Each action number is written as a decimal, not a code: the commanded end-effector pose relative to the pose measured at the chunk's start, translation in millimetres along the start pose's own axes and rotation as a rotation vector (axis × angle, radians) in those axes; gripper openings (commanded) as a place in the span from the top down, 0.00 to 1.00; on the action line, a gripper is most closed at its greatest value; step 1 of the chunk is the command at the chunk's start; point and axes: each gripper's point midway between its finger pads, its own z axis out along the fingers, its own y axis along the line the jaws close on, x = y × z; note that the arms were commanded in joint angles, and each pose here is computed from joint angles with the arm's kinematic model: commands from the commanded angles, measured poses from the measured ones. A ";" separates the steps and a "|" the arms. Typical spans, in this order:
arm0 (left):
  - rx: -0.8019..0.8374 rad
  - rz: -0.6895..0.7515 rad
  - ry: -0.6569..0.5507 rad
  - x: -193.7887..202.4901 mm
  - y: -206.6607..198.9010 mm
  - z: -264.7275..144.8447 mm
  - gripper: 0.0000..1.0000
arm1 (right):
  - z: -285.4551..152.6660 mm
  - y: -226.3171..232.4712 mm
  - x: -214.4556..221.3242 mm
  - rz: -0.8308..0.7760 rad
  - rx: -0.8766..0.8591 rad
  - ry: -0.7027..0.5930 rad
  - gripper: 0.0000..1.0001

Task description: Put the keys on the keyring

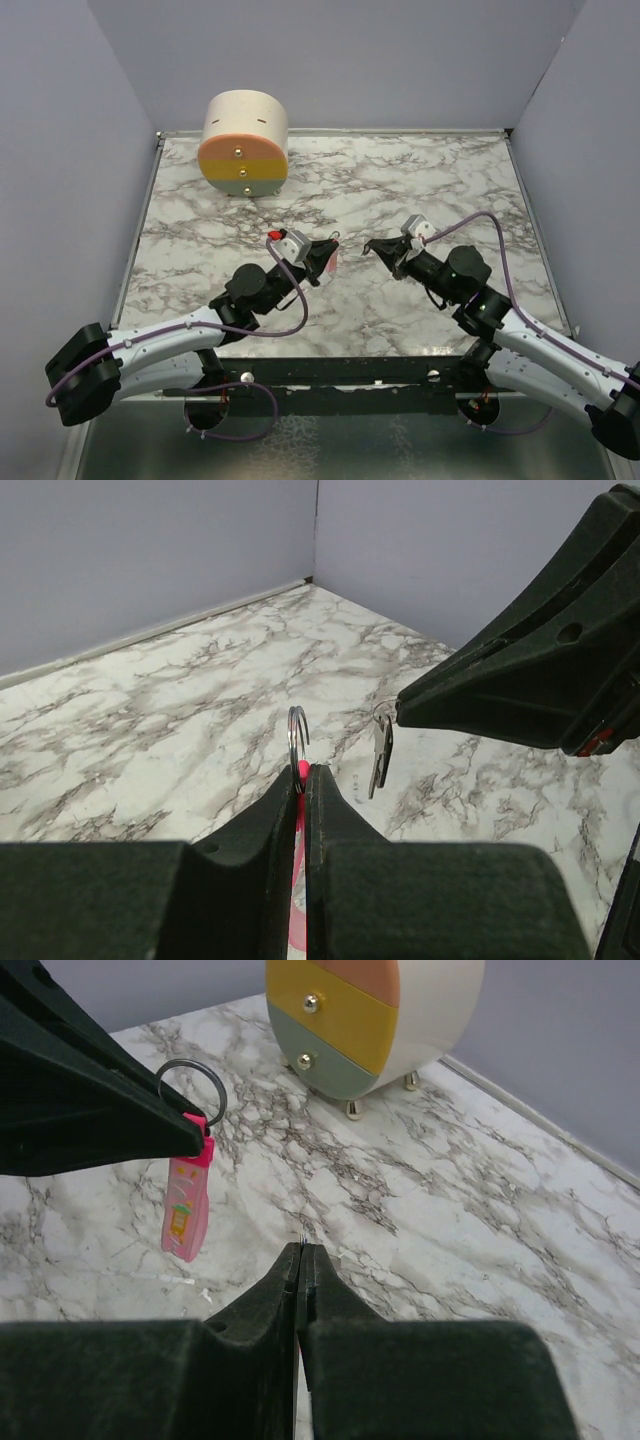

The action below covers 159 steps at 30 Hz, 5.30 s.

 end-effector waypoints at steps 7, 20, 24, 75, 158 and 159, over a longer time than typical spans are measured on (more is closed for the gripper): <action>0.065 0.020 0.038 -4.1 -13.3 15.2 1.00 | -5.4 13.5 -7.4 -0.131 -0.088 -0.082 0.99; 0.124 0.012 0.094 11.0 -25.8 27.0 1.00 | -4.7 12.1 -9.1 -0.134 -0.083 -0.077 0.99; 0.125 0.014 0.107 13.1 -26.2 29.2 1.00 | -5.3 17.4 -9.3 -0.140 -0.114 -0.085 0.99; 0.199 0.015 0.158 26.3 -39.6 32.0 1.00 | -2.7 12.2 -3.2 -0.159 -0.088 -0.064 0.99; 0.234 0.040 0.196 23.4 -44.5 28.7 1.00 | -5.8 -1.3 0.2 -0.191 -0.020 -0.036 0.99; 0.236 0.040 0.197 23.3 -44.9 28.8 1.00 | -5.9 -1.3 0.6 -0.192 -0.020 -0.034 0.99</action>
